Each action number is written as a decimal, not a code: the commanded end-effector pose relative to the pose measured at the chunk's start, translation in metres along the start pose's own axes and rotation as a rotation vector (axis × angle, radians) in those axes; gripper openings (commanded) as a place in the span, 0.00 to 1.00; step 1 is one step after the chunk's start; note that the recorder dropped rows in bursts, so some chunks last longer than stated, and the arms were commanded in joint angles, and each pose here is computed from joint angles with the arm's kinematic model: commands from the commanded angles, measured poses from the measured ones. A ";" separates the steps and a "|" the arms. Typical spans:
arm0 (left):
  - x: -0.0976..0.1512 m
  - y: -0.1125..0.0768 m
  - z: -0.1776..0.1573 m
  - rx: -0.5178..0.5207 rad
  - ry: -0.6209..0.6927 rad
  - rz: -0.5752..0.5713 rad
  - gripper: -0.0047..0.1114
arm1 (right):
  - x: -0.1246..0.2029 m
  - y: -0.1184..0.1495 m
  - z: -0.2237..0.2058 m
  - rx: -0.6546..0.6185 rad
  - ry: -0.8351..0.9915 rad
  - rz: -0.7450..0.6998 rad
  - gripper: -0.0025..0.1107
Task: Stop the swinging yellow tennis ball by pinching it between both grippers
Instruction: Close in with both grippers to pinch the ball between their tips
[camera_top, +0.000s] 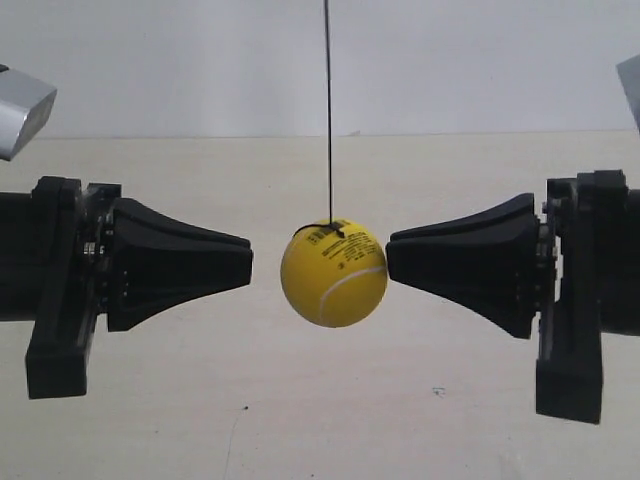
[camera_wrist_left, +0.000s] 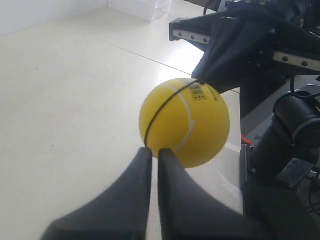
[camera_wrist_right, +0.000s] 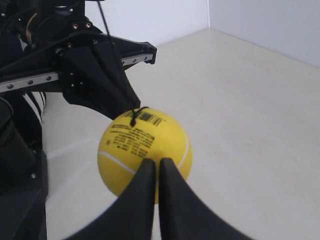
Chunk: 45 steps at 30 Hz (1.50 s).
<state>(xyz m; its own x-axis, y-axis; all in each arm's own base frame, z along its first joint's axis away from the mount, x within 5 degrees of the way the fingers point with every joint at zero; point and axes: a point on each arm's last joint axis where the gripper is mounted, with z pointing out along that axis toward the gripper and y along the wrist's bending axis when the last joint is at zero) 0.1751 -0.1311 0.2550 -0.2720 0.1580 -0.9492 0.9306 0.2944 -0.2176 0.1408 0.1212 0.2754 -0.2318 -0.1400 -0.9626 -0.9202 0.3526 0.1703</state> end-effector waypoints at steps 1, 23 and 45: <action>-0.001 -0.003 0.001 0.035 -0.005 0.012 0.08 | 0.000 0.004 0.000 -0.016 0.005 -0.007 0.02; 0.003 -0.001 0.006 0.067 0.000 0.010 0.08 | 0.008 -0.002 0.015 -0.064 0.030 0.009 0.02; 0.003 -0.002 0.006 0.072 0.003 0.013 0.08 | 0.009 -0.002 0.015 -0.059 0.031 0.009 0.02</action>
<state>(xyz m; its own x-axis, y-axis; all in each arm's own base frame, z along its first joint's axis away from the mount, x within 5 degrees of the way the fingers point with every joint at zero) 0.1743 -0.1355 0.2497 -0.2709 0.1657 -0.9482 0.9446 0.2353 -0.2288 0.1473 0.1322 0.2618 -0.2568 -0.1775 -0.9500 -0.9284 0.3184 0.1915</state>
